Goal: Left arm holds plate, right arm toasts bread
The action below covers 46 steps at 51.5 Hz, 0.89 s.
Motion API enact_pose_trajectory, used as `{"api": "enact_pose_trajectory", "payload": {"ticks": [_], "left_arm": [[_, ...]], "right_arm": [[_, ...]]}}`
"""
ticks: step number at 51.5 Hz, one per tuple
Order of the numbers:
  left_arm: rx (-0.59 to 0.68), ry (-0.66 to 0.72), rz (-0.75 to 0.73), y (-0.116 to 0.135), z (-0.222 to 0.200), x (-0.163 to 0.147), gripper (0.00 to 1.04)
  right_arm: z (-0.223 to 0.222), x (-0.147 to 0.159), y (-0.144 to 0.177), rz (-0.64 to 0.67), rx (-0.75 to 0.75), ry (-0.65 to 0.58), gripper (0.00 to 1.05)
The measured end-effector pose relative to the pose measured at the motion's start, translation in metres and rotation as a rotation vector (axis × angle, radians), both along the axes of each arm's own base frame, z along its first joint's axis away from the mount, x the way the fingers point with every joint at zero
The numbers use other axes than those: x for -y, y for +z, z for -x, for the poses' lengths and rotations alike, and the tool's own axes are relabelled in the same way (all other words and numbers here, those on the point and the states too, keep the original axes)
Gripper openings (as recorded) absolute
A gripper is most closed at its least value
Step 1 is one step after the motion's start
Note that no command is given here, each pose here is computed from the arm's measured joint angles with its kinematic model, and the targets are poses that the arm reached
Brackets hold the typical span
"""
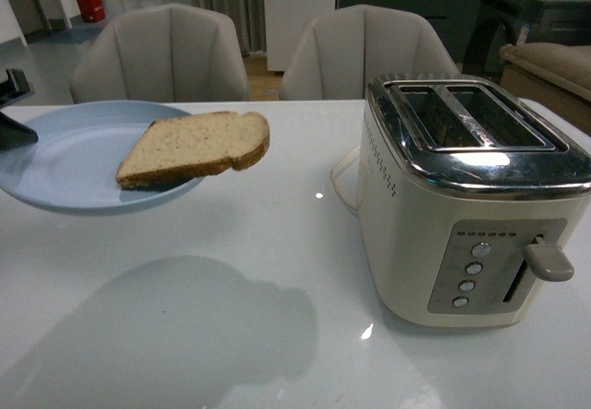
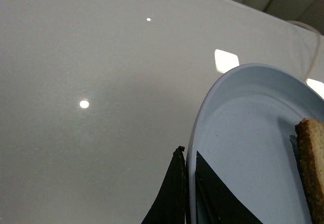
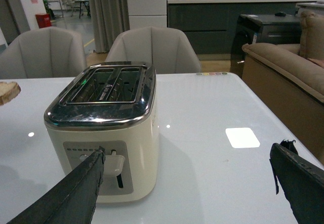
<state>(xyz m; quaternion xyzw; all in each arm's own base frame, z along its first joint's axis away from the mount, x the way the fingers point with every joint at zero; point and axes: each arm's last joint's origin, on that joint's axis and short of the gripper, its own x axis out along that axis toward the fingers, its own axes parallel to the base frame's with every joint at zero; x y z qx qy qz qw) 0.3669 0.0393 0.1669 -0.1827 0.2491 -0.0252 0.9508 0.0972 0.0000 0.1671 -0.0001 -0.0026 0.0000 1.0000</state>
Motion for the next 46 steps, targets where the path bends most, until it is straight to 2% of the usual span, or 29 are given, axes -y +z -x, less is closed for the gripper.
{"api": "enact_pose_trajectory", "payload": {"ticks": [14, 23, 34, 46], "left_arm": [[0.030, -0.107, 0.099, 0.066, 0.038, 0.059, 0.03], [0.037, -0.133, 0.125, 0.089, 0.056, 0.083, 0.03], [-0.023, -0.103, 0.141, 0.095, 0.061, 0.090, 0.03], [-0.011, -0.062, 0.175, 0.099, 0.059, 0.089, 0.03]], "right_arm": [[0.000, 0.000, 0.000, 0.000, 0.000, 0.000, 0.98], [0.000, 0.000, 0.000, 0.000, 0.000, 0.000, 0.98], [0.000, 0.000, 0.000, 0.000, 0.000, 0.000, 0.98], [0.000, 0.000, 0.000, 0.000, 0.000, 0.000, 0.98]]}}
